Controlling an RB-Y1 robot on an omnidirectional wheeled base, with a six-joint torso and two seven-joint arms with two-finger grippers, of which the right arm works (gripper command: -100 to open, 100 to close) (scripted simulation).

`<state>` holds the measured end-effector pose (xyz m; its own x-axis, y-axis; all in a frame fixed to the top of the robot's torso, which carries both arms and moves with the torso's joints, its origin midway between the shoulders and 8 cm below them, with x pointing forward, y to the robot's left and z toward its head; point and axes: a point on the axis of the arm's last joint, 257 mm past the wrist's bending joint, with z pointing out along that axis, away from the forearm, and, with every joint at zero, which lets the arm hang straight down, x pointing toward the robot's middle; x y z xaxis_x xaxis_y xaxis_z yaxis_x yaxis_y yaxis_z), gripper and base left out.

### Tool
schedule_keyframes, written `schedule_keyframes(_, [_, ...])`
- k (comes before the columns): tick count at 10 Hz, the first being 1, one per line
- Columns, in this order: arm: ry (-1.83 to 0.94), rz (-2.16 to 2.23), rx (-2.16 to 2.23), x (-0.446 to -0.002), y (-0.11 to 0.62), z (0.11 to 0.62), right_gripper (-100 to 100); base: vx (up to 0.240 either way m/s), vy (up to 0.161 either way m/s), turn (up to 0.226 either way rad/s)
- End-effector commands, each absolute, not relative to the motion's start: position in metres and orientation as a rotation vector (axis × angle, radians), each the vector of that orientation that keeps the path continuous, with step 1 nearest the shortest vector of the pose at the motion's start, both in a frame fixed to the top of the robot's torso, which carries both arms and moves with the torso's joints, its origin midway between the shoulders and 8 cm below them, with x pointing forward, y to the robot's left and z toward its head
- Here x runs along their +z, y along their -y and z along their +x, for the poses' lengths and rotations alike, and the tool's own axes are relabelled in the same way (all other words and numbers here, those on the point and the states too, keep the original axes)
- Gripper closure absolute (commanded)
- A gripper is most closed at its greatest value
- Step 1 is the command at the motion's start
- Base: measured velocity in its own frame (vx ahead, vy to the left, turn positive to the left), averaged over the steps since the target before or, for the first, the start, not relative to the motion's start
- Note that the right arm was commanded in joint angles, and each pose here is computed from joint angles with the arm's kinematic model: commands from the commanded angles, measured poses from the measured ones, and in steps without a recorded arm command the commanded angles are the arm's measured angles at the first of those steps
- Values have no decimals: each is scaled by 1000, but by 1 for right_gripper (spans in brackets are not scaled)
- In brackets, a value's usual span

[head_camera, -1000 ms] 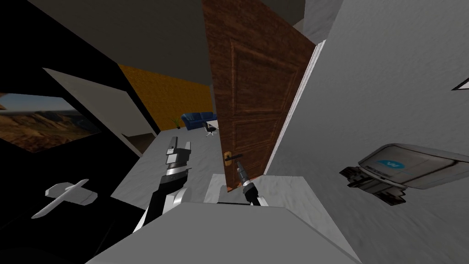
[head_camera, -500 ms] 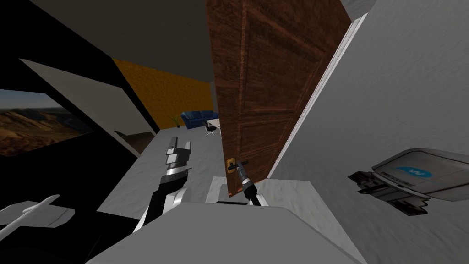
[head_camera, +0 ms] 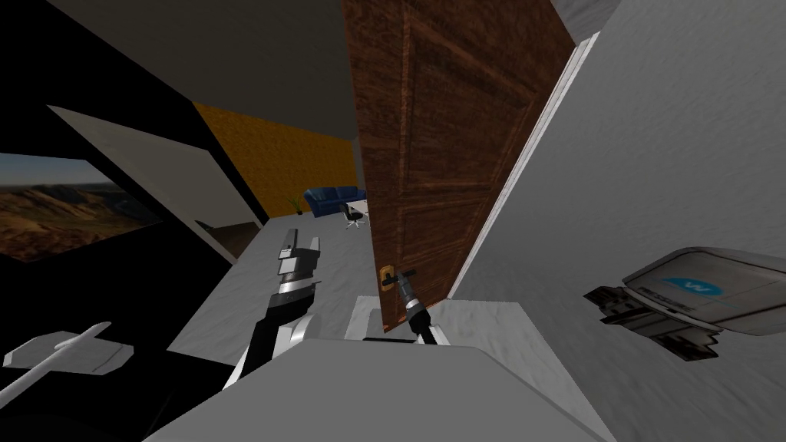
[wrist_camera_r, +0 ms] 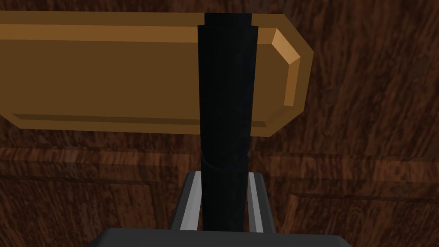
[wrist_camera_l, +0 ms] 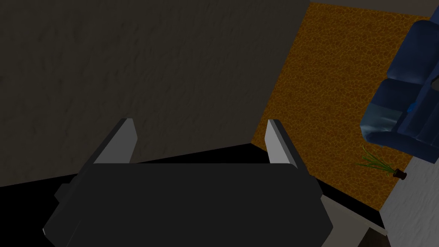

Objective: Push the door open

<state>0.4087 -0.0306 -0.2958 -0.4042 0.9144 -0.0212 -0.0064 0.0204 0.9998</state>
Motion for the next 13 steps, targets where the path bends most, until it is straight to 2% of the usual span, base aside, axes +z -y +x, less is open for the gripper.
schedule_keyframes(1, [-1515, 963, 1493, -295, 31, 409, 100, 0, 0, 0])
schedule_keyframes(13, [-1463, 1010, 1363, -303, 102, 439, 100, 128, 121, -70])
